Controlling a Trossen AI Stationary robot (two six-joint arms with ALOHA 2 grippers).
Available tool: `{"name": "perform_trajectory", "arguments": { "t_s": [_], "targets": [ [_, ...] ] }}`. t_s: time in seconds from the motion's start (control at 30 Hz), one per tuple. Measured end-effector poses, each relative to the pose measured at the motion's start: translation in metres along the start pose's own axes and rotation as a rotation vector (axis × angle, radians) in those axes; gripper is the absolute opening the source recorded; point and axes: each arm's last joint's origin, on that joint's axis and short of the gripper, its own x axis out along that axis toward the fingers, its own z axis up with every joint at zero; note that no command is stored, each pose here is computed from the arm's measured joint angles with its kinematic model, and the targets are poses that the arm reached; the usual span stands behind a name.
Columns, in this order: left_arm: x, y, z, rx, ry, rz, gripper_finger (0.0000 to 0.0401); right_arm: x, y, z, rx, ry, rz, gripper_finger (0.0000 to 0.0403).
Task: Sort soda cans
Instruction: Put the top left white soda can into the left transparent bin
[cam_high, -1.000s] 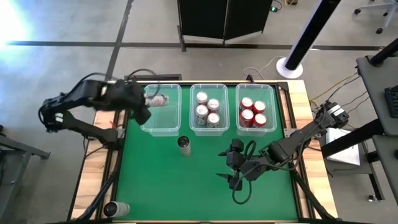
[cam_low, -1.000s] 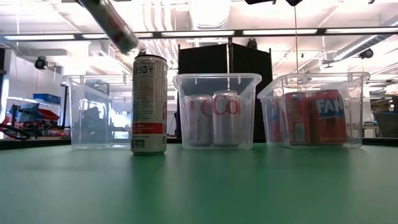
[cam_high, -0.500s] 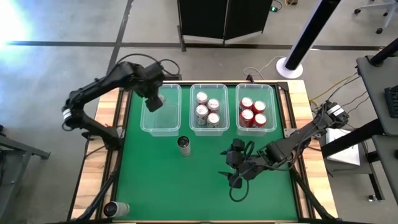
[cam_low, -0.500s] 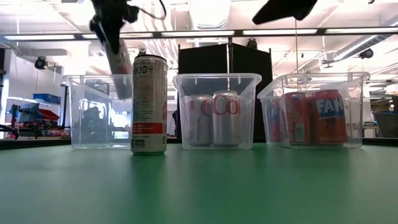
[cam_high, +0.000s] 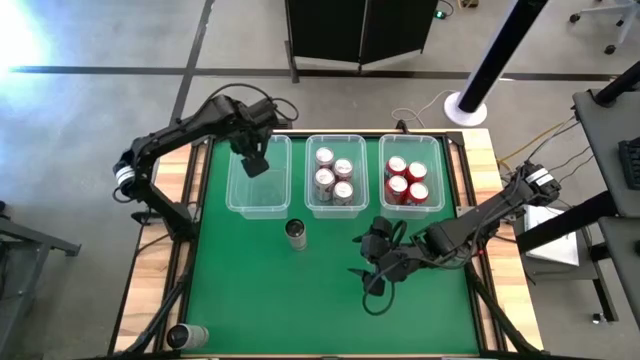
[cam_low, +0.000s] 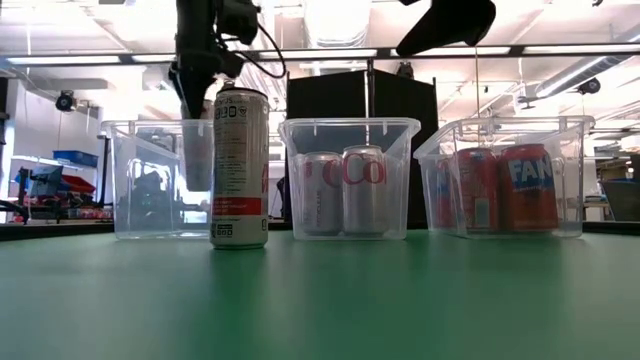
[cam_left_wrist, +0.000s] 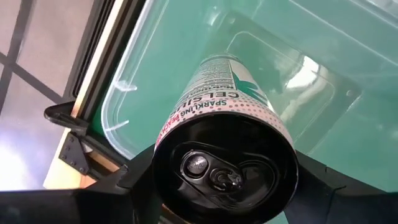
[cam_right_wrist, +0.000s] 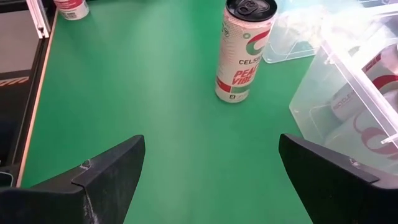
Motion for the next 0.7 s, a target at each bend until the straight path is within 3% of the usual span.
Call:
{"name": "perform_trajectory", "arguments": {
  "t_s": [0.43, 0.7],
  "targets": [
    [0.037, -0.006, -0.001, -0.01, 0.031, -0.021, 0.0229, 0.002, -0.001, -0.004, 0.025, 0.01, -0.005, 0.0365],
    [0.057, 0.004, -0.003, -0.054, 0.047, -0.016, 0.0229, 0.002, -0.001, -0.004, 0.025, 0.011, -0.006, 0.0365]
  ]
}}
